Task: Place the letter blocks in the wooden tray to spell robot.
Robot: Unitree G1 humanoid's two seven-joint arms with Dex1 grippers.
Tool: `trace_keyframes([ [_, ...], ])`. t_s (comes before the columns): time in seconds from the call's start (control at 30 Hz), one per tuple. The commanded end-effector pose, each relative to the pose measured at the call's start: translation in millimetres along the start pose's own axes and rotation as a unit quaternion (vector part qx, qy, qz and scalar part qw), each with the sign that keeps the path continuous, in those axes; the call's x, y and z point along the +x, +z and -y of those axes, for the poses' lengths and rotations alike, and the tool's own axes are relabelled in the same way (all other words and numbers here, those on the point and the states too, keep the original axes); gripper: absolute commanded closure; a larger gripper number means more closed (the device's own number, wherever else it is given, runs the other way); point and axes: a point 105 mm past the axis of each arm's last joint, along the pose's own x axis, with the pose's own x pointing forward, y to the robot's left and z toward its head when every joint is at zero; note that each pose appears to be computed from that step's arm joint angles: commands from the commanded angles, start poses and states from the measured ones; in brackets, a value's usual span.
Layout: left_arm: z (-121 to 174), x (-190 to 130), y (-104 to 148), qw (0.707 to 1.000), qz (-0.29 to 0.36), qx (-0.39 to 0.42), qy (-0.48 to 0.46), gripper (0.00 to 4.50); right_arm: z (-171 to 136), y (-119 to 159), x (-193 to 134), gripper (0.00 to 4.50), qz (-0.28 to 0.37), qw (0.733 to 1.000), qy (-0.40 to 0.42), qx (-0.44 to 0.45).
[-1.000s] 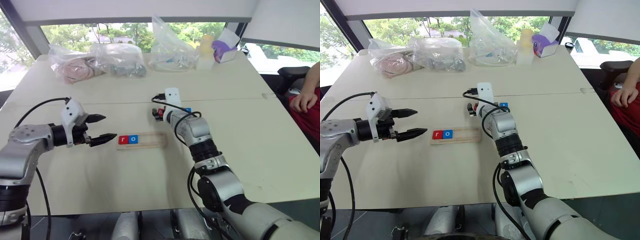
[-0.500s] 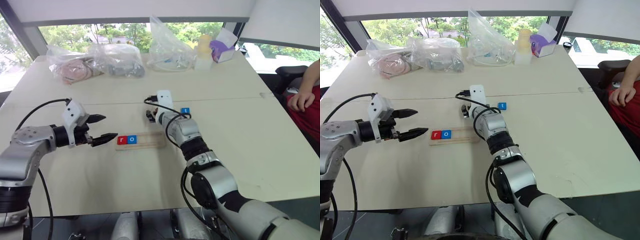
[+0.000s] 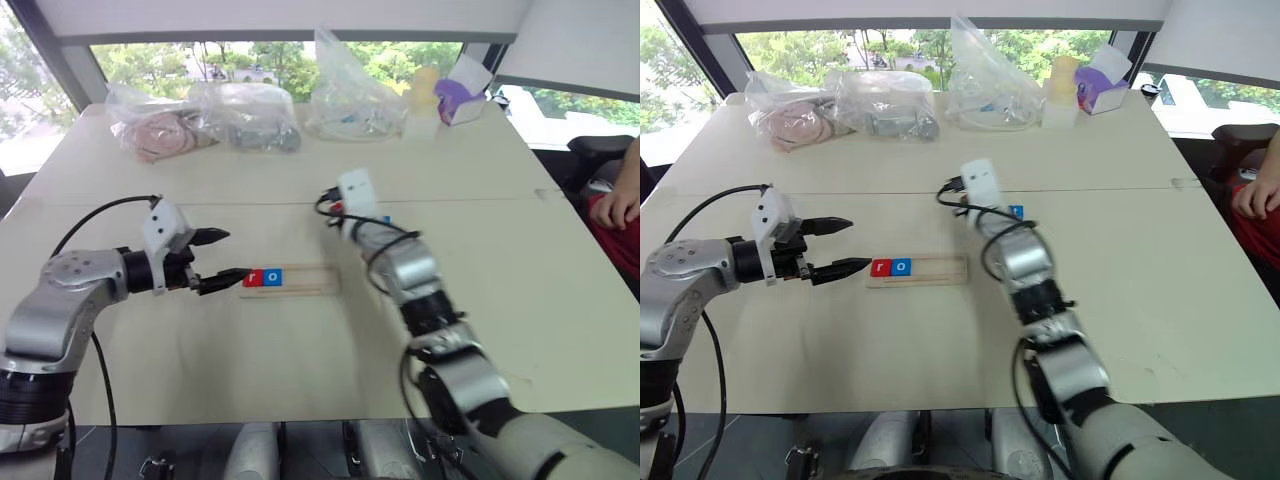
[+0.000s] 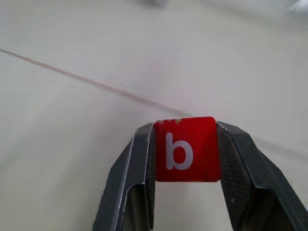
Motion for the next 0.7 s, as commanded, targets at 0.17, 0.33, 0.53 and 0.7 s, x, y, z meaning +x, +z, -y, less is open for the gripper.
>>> trace_keyframes([
  [0.17, 24.7, 19.3, 9.7, 0.998, 0.018, 0.003, -0.066, 0.00, 9.9, -28.2, -70.7, 3.34, -0.063, 0.997, 0.015, 0.034],
  [0.33, 19.9, 20.1, 8.7, 0.998, 0.013, 0.004, -0.067, 0.00, 15.1, -58.5, -91.3, 3.34, -0.108, 0.994, -0.011, 0.032],
  [0.53, 13.5, 18.8, 6.9, 0.998, 0.002, 0.011, -0.063, 0.00, 12.5, -79.4, -97.1, 3.34, -0.150, 0.983, -0.037, 0.095],
  [0.7, 12.2, 20.0, 6.0, 0.998, -0.002, 0.015, -0.064, 0.00, 5.4, -101.4, -98.6, 3.34, -0.202, 0.963, -0.061, 0.166],
])
